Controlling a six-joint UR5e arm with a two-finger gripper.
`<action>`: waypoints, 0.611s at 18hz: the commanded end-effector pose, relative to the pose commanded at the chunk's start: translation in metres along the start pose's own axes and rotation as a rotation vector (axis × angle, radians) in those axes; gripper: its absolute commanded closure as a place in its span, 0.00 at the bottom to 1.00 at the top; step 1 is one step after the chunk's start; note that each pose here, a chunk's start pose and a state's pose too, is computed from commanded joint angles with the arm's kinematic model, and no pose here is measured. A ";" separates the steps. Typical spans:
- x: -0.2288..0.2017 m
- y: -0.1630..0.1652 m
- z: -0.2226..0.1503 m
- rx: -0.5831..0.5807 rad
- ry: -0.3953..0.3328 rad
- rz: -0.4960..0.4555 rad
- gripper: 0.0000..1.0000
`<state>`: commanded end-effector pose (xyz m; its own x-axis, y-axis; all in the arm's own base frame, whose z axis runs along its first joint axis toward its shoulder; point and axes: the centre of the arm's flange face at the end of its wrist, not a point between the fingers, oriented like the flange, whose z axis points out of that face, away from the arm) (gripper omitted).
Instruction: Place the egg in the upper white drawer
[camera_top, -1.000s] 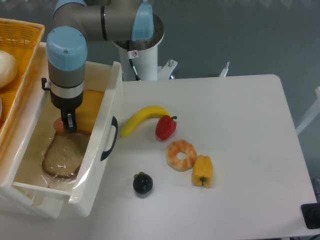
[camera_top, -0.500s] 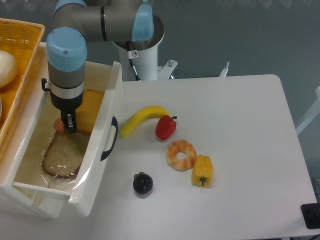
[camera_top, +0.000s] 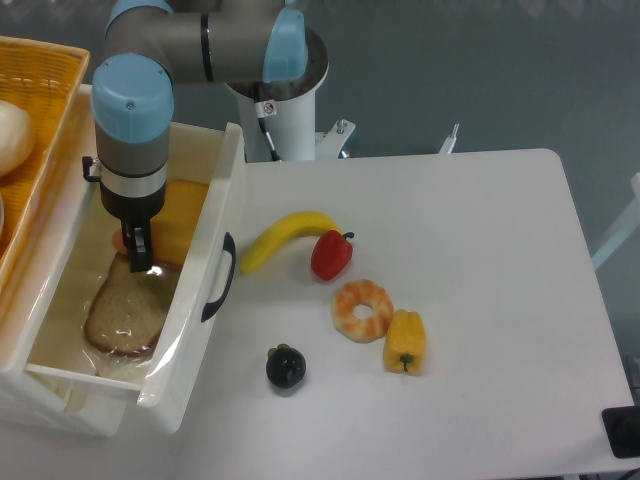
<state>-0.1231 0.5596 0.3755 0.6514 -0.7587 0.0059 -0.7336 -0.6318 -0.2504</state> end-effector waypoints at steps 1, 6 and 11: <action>0.000 0.000 -0.001 0.000 -0.001 0.000 0.08; -0.001 -0.002 -0.005 0.004 -0.011 0.005 0.01; -0.002 -0.002 -0.012 0.007 -0.026 -0.001 0.00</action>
<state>-0.1251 0.5602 0.3872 0.6569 -0.7537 -0.0195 -0.7317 -0.6311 -0.2576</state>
